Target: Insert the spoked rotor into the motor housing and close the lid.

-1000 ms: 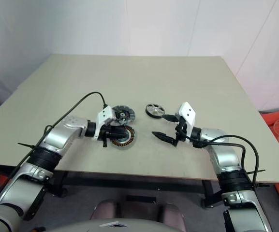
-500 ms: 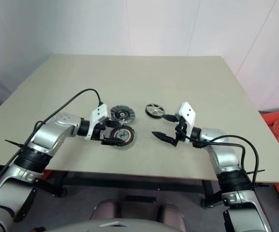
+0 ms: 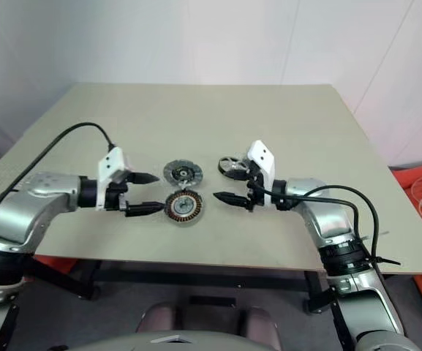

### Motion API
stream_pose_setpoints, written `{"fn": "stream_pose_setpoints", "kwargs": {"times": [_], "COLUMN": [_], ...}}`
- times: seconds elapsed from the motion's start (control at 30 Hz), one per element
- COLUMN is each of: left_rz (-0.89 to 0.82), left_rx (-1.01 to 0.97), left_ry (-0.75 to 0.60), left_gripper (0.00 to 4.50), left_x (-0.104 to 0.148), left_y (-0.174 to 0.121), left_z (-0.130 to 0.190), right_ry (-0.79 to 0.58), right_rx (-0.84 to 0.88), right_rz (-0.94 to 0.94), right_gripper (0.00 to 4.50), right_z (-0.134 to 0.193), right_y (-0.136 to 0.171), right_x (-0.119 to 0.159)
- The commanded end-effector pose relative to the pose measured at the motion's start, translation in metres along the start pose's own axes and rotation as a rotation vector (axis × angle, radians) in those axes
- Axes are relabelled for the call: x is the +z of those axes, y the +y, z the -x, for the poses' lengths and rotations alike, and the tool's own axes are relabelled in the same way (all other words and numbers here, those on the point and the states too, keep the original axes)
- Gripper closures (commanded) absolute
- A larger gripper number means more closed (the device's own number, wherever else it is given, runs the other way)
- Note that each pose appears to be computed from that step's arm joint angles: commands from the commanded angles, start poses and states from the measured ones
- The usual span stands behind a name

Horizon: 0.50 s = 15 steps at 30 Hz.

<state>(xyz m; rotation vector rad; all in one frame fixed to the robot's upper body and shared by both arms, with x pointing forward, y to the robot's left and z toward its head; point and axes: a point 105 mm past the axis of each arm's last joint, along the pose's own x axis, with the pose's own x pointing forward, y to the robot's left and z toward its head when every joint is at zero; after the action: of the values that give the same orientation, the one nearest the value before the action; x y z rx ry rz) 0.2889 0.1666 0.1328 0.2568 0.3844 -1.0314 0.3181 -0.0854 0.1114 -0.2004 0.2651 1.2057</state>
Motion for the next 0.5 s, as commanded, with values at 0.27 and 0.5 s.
{"fn": "stream_pose_setpoints", "kwargs": {"times": [0.27,0.5], "left_rz": [0.022,0.047], "left_rx": [0.303,0.382], "left_ry": [0.07,0.021], "left_gripper": [0.0,0.0], "left_x": [-0.031,-0.041], "left_y": [0.042,0.051], "left_z": [0.053,0.052], "right_ry": [0.181,0.297], "right_rx": [0.049,0.051], "right_rz": [0.13,0.2], "right_gripper": [4.47,4.47], "right_z": [-0.039,-0.058], "right_y": [0.005,0.001], "right_x": [0.033,0.02]}}
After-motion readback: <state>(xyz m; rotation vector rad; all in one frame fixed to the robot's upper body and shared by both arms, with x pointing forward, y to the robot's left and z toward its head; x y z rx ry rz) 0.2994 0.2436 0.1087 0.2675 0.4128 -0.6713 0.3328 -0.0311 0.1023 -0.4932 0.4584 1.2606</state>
